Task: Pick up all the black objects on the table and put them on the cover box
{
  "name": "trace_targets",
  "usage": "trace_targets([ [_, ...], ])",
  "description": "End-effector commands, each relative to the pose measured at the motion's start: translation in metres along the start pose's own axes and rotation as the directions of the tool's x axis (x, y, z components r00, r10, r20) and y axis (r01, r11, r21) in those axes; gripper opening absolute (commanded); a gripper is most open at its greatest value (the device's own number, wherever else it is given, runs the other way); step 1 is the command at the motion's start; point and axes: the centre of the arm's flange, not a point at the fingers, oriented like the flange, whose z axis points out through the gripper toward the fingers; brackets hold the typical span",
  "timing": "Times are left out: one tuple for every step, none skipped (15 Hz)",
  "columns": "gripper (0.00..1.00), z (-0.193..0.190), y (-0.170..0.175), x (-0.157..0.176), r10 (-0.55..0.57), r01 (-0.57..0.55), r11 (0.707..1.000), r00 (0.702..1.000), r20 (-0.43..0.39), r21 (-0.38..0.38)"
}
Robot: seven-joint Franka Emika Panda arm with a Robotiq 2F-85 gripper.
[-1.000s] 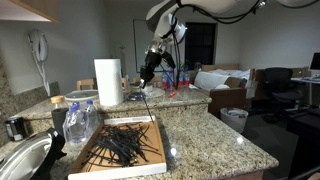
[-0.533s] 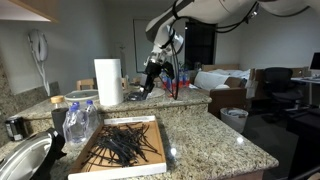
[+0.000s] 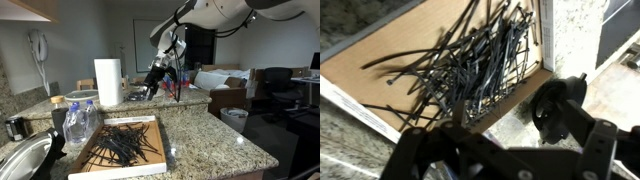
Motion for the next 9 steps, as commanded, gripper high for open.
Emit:
trace_targets([
  [1.00,-0.012,0.040,-0.027,0.081,-0.072,0.983,0.996,0.048,-0.167],
  [1.00,-0.019,0.054,-0.039,0.108,-0.092,0.973,0.992,0.063,-0.211],
  [1.00,-0.026,0.066,-0.053,0.134,-0.110,0.959,0.988,0.078,-0.260],
  [1.00,-0.035,0.077,-0.072,0.171,-0.136,0.944,0.981,0.093,-0.300],
  [1.00,-0.043,0.088,-0.091,0.209,-0.166,0.925,0.973,0.093,-0.341],
  [1.00,-0.054,0.096,-0.114,0.250,-0.200,0.905,0.964,0.088,-0.377],
  [1.00,-0.064,0.103,-0.131,0.291,-0.235,0.882,0.953,0.080,-0.409],
  [1.00,-0.081,0.103,-0.150,0.330,-0.270,0.857,0.942,0.066,-0.438],
  [1.00,-0.094,0.103,-0.164,0.373,-0.307,0.831,0.926,0.055,-0.464],
])
